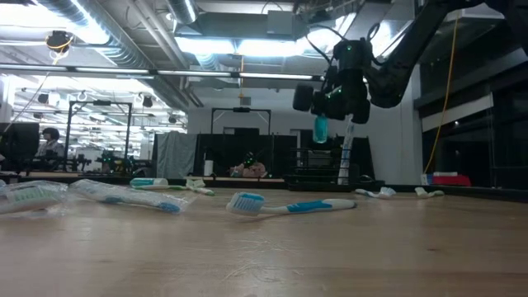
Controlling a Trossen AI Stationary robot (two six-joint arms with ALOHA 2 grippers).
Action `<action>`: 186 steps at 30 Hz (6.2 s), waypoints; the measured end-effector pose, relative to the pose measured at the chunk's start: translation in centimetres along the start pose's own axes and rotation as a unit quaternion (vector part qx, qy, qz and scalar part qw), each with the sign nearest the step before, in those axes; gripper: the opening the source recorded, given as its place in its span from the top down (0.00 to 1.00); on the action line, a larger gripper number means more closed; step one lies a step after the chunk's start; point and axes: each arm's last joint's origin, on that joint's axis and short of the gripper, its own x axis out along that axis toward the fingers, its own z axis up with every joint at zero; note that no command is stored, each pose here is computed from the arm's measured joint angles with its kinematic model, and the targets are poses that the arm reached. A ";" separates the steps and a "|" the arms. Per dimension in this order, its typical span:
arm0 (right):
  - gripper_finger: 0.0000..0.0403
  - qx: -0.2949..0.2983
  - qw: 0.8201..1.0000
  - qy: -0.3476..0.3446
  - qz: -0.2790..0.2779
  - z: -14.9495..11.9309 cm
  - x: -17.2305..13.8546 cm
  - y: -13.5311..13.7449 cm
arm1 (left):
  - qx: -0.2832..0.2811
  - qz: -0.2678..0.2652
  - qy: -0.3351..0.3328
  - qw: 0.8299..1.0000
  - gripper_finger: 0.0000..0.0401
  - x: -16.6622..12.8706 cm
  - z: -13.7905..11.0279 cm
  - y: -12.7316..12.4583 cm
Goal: Pick & Place toothbrushing station
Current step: Put the bottom blue mouthwash into the black organizer
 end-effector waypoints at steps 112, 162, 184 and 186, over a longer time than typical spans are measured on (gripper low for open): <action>0.77 -0.017 0.994 0.100 0.051 1.0 -0.7 -0.8 | -0.013 -0.002 0.000 1.000 0.60 -0.1 -0.6 -0.9; 0.77 -0.025 0.982 0.003 0.189 0.6 -5.0 1.7 | -0.015 -0.029 -0.005 0.999 0.60 -1.2 -1.2 -1.7; 0.77 -0.027 0.883 0.087 0.460 -3.5 -15.6 2.0 | -0.045 -0.075 -0.010 0.996 0.60 -3.1 -1.8 -2.2; 0.77 -0.023 0.890 0.099 0.445 -3.6 -16.3 2.1 | -0.051 -0.078 -0.010 0.996 0.60 -3.3 -1.8 -2.2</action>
